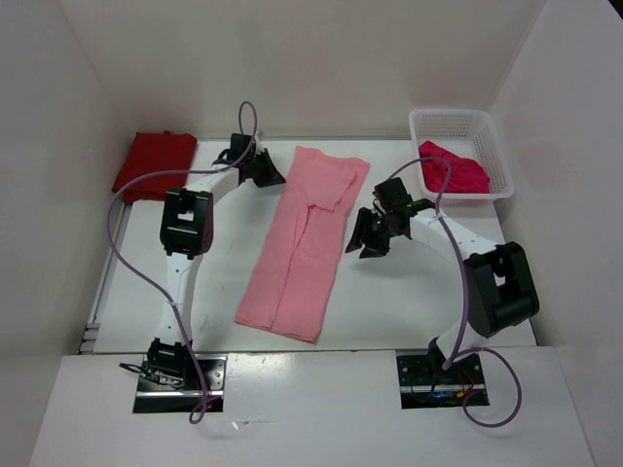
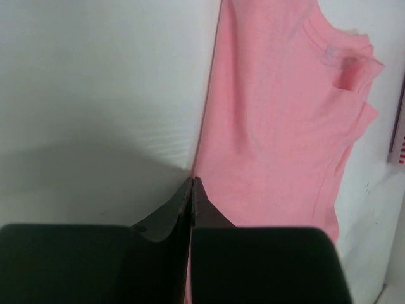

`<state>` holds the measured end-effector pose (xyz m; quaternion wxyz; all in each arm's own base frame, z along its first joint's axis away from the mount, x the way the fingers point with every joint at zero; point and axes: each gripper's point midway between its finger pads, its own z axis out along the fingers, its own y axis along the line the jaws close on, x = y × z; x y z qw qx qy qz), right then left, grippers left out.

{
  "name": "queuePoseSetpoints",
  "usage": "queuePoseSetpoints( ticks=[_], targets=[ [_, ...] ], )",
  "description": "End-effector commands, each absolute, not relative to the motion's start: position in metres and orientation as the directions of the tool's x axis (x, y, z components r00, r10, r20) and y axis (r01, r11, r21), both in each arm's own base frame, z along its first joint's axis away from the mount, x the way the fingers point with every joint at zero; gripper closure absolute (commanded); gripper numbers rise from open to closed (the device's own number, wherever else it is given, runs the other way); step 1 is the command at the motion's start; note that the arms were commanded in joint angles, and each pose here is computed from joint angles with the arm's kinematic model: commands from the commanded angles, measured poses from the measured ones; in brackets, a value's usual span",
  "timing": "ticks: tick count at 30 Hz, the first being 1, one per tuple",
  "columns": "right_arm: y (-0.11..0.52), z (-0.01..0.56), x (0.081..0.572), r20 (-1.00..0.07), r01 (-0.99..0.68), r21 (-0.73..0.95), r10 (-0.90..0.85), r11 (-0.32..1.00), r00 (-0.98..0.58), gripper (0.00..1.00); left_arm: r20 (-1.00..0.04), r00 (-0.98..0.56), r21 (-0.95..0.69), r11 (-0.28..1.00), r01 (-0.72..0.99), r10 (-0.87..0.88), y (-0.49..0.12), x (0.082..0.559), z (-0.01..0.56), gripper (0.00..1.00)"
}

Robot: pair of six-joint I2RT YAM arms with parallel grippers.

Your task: Fold and stack the t-shirts

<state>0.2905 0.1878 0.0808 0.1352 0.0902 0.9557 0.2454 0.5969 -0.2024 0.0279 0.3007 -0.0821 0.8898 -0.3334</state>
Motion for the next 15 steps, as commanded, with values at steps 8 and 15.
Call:
queuePoseSetpoints(
  ticks=[8, 15],
  targets=[
    [0.202, 0.076, 0.311, -0.235, 0.04, 0.545, 0.199, 0.837, -0.951, 0.41, -0.533, -0.67, -0.614, 0.781, -0.114, -0.517, -0.129, 0.595, 0.064, 0.79],
    [0.22, 0.066, 0.29, -0.226, 0.01, 0.528, 0.152, 0.849, -0.962, 0.88, -0.529, -0.729, -0.582, 0.811, -0.062, -0.435, -0.124, 0.538, 0.088, 0.03]
  ],
)
